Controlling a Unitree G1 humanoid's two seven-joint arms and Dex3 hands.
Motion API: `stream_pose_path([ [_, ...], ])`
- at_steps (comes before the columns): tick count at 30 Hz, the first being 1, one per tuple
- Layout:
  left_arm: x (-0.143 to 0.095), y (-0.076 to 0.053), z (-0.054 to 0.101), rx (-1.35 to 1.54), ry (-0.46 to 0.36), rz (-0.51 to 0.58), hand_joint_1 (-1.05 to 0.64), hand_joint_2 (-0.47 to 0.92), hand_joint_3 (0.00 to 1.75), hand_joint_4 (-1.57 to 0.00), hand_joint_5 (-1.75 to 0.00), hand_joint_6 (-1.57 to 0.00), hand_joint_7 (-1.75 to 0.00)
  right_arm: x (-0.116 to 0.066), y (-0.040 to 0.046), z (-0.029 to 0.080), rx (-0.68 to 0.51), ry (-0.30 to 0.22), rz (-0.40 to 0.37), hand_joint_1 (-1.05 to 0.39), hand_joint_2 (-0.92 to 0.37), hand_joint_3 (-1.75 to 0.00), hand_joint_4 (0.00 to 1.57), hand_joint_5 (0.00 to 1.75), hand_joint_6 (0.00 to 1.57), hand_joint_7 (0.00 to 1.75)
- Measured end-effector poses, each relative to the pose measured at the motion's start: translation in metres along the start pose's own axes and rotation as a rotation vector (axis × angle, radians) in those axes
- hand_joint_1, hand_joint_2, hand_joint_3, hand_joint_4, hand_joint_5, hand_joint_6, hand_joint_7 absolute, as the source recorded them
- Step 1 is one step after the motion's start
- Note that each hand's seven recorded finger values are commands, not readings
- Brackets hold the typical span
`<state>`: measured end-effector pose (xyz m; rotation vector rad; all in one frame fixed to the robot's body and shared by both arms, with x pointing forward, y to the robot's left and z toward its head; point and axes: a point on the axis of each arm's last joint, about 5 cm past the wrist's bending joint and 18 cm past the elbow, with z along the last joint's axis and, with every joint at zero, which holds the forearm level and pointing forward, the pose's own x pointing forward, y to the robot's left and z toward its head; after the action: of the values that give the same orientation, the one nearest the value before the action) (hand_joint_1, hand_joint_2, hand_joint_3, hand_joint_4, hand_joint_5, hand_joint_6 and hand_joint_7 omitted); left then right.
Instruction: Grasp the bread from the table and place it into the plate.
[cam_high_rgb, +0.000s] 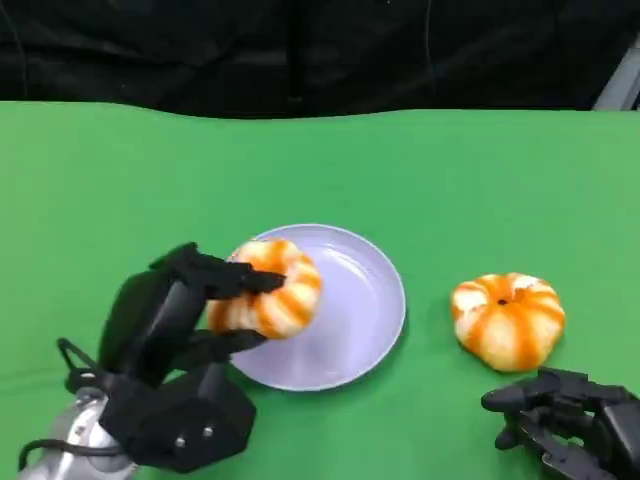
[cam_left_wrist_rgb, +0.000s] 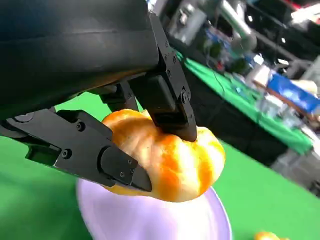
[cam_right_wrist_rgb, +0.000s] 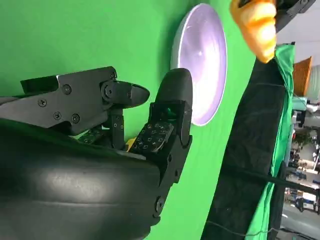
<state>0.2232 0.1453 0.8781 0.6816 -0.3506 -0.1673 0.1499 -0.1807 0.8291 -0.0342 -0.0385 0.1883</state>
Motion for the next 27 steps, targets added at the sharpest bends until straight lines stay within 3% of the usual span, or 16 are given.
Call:
stream_pose_path([
  [13,0.011,-0.019,0.000,0.003,-0.038,-0.075,0.01,0.92,0.01,-0.79,-0.96,-1.28,-0.06,0.000,0.0003,0.001,-0.003,-0.001,-0.003,0.00,-0.92,-0.36,0.78,1.22,0.96,0.62],
  [27,0.017,-0.028,-0.006,0.022,-0.036,-0.112,-0.01,0.92,0.04,-0.75,-0.97,-1.26,-0.03,0.000,0.0005,0.001,-0.002,-0.002,-0.002,-0.01,-0.92,-0.36,0.77,1.22,0.96,0.61],
])
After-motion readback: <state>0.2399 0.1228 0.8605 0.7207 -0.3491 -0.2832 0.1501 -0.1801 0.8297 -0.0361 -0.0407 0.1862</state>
